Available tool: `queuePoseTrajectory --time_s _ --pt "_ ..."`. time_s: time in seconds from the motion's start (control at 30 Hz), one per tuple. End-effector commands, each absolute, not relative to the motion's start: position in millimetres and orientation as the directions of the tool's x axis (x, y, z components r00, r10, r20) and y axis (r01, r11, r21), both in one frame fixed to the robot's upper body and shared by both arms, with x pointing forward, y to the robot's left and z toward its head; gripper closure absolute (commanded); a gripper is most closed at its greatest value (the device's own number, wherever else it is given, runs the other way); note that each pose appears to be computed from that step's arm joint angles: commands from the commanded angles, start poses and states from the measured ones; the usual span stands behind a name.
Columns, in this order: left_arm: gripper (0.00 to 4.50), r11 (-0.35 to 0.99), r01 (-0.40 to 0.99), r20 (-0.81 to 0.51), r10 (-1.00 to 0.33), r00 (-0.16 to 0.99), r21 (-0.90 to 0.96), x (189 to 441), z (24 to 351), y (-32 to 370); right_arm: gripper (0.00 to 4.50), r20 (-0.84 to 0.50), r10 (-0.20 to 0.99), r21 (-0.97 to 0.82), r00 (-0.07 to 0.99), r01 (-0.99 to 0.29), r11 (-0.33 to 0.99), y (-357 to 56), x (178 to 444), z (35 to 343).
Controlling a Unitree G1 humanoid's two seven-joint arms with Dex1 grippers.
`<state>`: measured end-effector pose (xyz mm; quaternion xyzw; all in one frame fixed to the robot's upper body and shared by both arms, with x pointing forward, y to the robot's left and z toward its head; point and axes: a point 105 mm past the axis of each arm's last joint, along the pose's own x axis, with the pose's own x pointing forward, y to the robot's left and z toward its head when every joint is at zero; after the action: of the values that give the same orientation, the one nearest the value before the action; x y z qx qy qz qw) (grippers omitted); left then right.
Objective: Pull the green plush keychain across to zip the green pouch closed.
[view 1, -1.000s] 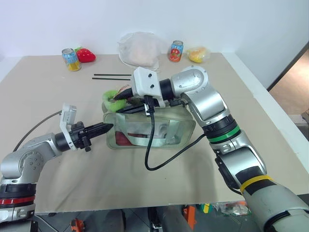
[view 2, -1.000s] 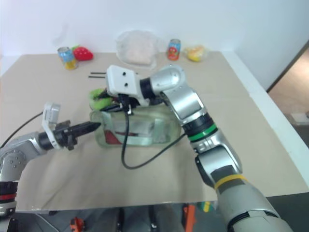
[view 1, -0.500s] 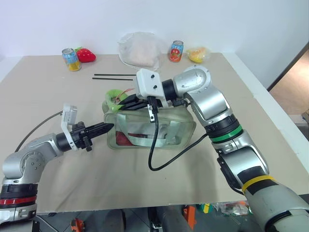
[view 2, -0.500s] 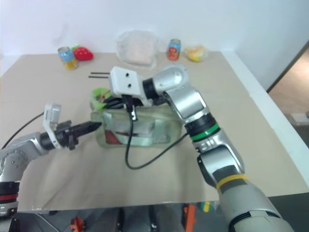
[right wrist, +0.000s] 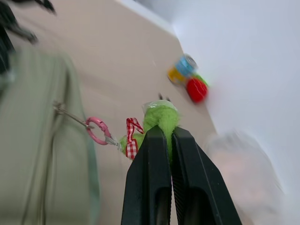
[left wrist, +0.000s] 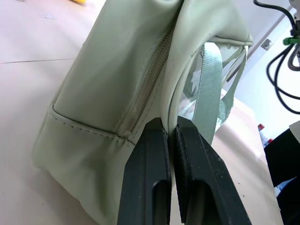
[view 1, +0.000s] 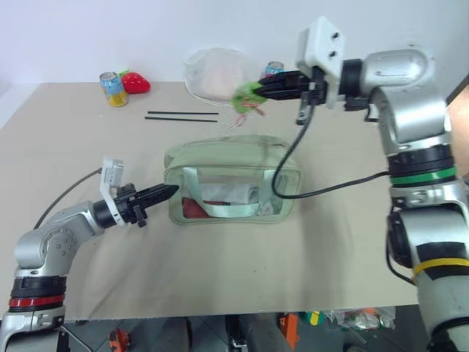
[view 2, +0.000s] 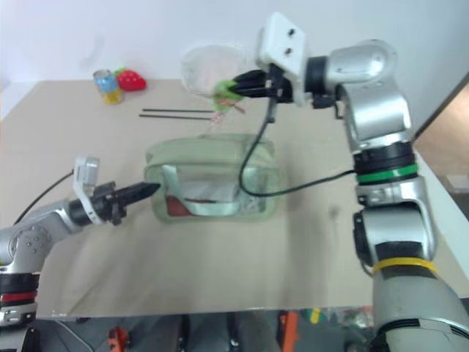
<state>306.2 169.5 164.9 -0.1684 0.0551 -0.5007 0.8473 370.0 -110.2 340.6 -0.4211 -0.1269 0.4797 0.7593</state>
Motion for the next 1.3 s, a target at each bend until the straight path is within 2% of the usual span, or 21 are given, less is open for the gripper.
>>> queuePoseTrajectory --time_s 0.03,0.17,0.33,0.37,0.43,0.53,0.63,0.7,0.8,0.93,1.03,1.07,1.13,1.3 --pt "4.50 0.441 0.826 0.058 -0.870 0.489 -0.352 306 159 167 4.49 -0.178 0.756 -0.801 0.630 -0.539 0.260 -150 372 348" --pt "4.50 0.437 0.826 0.057 -0.872 0.486 -0.356 305 159 167 4.49 -0.214 0.636 -0.804 0.742 -0.503 0.317 -193 378 334" --pt "4.50 0.437 0.824 0.054 -0.872 0.486 -0.361 304 158 168 4.49 -0.235 0.361 -0.834 0.902 -0.378 0.402 -271 386 322" --pt "4.50 0.438 0.823 0.054 -0.872 0.487 -0.362 303 159 168 4.49 -0.241 0.311 -0.833 0.919 -0.360 0.420 -285 385 318" --pt "4.50 0.440 0.821 0.054 -0.870 0.490 -0.364 303 159 170 4.49 -0.318 0.269 -0.813 0.909 -0.407 0.416 -300 380 293" --pt "4.50 0.443 0.818 0.051 -0.869 0.493 -0.368 302 158 171 4.49 -0.444 0.355 -0.727 0.823 -0.562 0.394 -278 371 239" --pt "4.50 0.442 0.817 0.049 -0.869 0.492 -0.371 302 159 172 4.49 -0.523 0.540 -0.587 0.660 -0.738 0.333 -214 353 178" --pt "4.50 0.438 0.819 0.048 -0.872 0.488 -0.370 302 160 171 4.49 -0.517 0.609 -0.531 0.601 -0.783 0.322 -184 345 159" --pt "4.50 0.434 0.823 0.046 -0.875 0.482 -0.368 302 163 170 4.49 -0.496 0.636 -0.511 0.591 -0.791 0.336 -169 345 156" --pt "4.50 0.439 0.817 0.047 -0.871 0.489 -0.374 302 164 170 4.49 -0.476 0.645 -0.519 0.598 -0.783 0.343 -169 351 168" --pt "4.50 0.491 0.781 0.046 -0.835 0.548 -0.385 308 165 176 4.49 -0.452 0.638 -0.526 0.623 -0.764 0.374 -179 358 184" --pt "4.50 0.503 0.770 0.043 -0.826 0.562 -0.392 309 166 178 3.97 -0.444 0.638 -0.522 0.630 -0.760 0.387 -185 359 190" --pt "3.76 0.503 0.762 0.042 -0.823 0.566 -0.408 309 167 181 3.33 -0.432 0.638 -0.510 0.637 -0.756 0.410 -193 360 198" --pt "2.16 0.427 0.816 0.075 -0.868 0.490 -0.390 291 189 178 1.63 -0.463 0.659 -0.442 0.593 -0.798 0.408 -222 347 210"
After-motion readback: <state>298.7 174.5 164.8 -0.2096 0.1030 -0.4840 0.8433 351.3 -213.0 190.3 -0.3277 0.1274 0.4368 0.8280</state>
